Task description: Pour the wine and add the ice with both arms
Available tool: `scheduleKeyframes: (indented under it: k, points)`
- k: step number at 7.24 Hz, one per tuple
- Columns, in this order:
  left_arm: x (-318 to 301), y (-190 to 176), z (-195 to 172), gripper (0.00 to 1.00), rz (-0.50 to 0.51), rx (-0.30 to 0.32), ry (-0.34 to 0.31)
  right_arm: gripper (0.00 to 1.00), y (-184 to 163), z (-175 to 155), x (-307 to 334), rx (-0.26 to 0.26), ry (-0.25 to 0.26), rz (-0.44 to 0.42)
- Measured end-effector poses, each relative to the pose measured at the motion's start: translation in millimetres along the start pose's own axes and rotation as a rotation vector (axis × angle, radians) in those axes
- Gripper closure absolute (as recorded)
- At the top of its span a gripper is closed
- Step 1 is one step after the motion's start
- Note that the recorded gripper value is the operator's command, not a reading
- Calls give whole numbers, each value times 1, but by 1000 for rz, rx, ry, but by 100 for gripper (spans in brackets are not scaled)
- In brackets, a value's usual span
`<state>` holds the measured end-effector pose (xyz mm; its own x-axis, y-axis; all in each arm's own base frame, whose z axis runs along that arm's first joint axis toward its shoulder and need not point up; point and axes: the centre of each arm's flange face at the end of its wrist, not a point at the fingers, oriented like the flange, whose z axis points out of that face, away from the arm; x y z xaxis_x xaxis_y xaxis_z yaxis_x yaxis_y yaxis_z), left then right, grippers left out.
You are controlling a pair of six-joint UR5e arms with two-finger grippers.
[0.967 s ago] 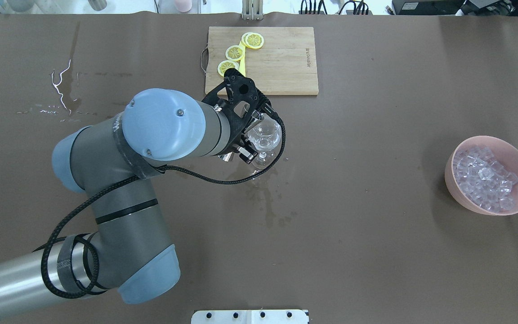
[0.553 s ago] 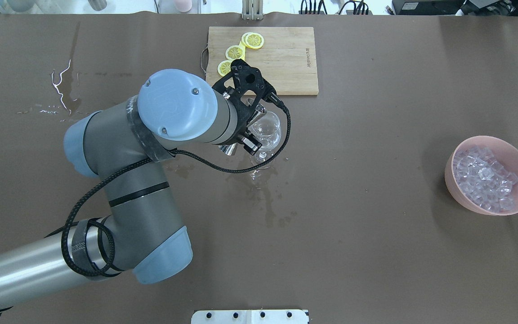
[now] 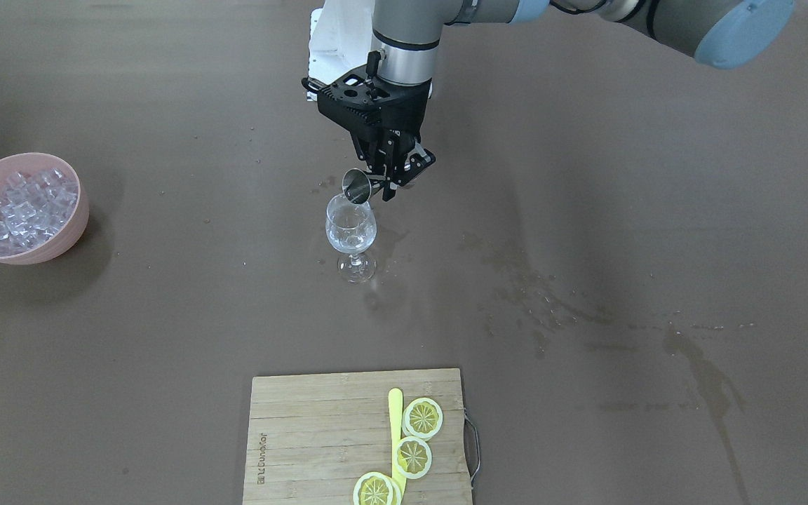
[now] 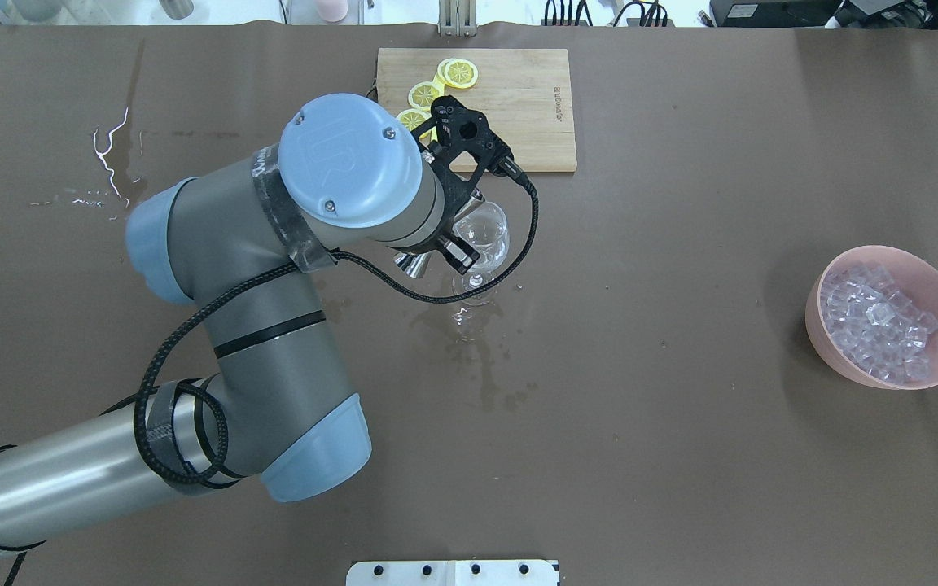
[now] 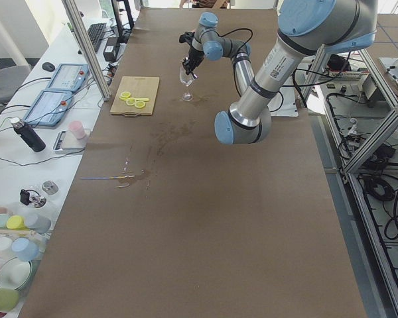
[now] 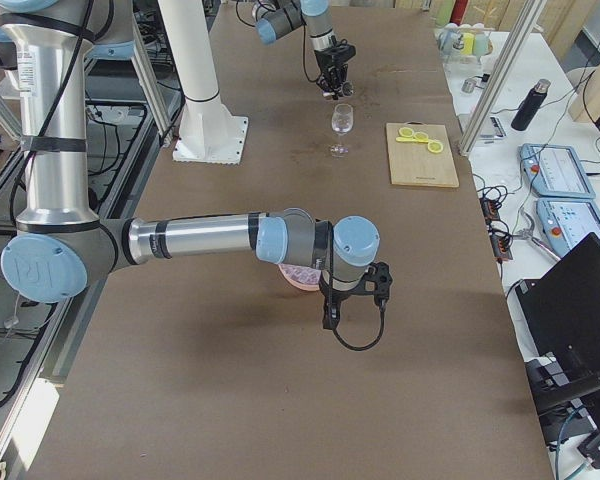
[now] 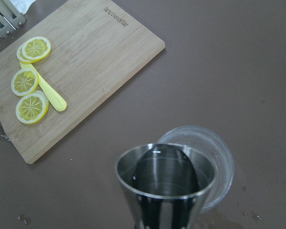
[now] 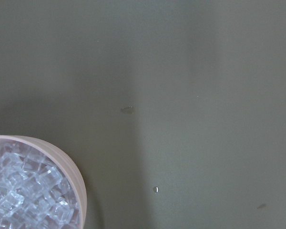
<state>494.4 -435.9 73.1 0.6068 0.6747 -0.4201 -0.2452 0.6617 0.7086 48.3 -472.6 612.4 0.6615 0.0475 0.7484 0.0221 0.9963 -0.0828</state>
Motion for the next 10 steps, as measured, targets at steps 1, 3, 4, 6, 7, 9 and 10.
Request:
scheduleKeyframes:
  k: [1,3,4,6,7,9,10]
  points:
    - [1,-2,2,100,3,-13,-6,0,0,0,0,0,0,1]
    - [3,-5,7,100,5,-38,-17,0,0,0,0,-1,0,1]
    - [5,-7,5,100,16,-58,-25,0,0,0,1,-1,0,1]
    - [9,-13,-1,100,47,-93,-39,0,0,1,1,-2,-1,3]
    - [9,-13,-2,100,56,-102,-44,0,1,1,1,-3,-1,3]
    - [9,-14,-5,100,84,-134,-57,0,1,1,1,-3,-2,4]
    - [11,-17,-9,100,96,-157,-65,0,1,1,1,-3,-2,3]
